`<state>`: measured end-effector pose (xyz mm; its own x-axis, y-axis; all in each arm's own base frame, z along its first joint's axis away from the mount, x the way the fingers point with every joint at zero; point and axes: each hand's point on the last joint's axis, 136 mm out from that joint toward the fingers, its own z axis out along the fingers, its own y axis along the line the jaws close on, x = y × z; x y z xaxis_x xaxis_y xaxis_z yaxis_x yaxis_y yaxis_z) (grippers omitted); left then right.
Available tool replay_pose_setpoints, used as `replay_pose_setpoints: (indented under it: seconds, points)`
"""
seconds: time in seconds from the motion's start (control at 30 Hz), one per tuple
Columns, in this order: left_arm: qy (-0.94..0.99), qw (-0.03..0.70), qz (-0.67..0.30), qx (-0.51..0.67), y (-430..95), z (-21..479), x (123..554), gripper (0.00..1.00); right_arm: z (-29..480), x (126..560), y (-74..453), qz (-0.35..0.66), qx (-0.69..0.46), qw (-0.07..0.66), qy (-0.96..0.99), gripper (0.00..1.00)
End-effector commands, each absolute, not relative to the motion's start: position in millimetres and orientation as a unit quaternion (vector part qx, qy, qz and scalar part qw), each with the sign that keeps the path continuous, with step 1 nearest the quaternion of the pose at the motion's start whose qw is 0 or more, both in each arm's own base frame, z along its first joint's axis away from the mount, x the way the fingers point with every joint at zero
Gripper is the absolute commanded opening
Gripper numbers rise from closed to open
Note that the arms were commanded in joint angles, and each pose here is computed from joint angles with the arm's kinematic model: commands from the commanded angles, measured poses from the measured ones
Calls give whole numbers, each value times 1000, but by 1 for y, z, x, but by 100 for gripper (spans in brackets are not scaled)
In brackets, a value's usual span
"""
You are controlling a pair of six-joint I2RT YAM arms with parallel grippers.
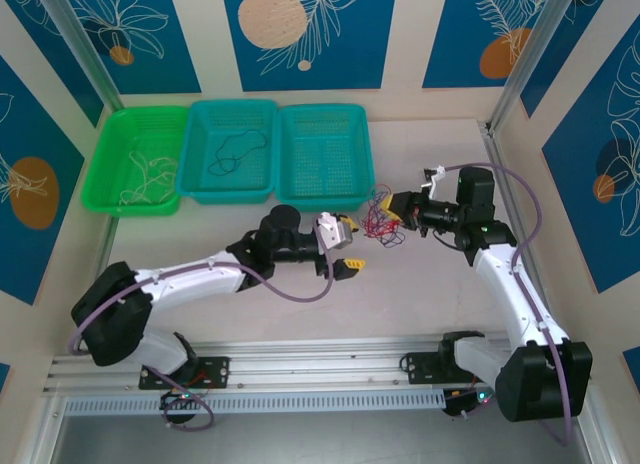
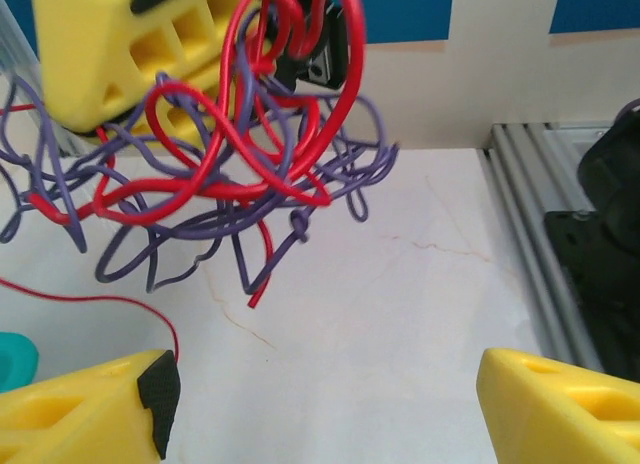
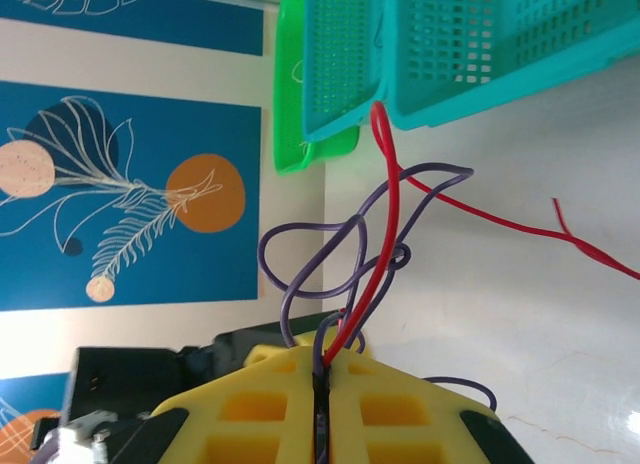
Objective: Untangle the cables
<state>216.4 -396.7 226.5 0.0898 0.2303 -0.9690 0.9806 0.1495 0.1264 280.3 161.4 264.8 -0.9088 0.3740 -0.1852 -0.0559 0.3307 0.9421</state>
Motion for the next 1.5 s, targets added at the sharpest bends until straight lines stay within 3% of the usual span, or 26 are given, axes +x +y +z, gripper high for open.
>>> replay_pose_setpoints:
  seconds: [0.0,0.33,0.4,0.57,0.7,0.97,1.27,1.47]
  points:
    - [515,570,-349,537,-405,249,228,78,283,272,171,587,66,175,788,0]
    - [514,620,-318,501,-412,256,261,76,297,273,182,597,51,162,784,0]
    - [503,627,-330,495,-414,265,261,68,296,274,185,598,51,156,785,0]
    - [489,647,-342,475,-414,282,263,37,293,277,188,597,54,146,787,0]
    - [489,655,-337,467,-409,286,264,28,290,277,188,596,56,143,788,0]
    - [503,647,-325,473,-403,280,263,1,285,285,179,584,87,150,793,0]
    - [581,640,-292,409,-351,259,267,0,227,311,46,488,325,213,781,0]
    - [665,628,-247,319,-298,254,283,0,194,307,9,424,386,227,787,0]
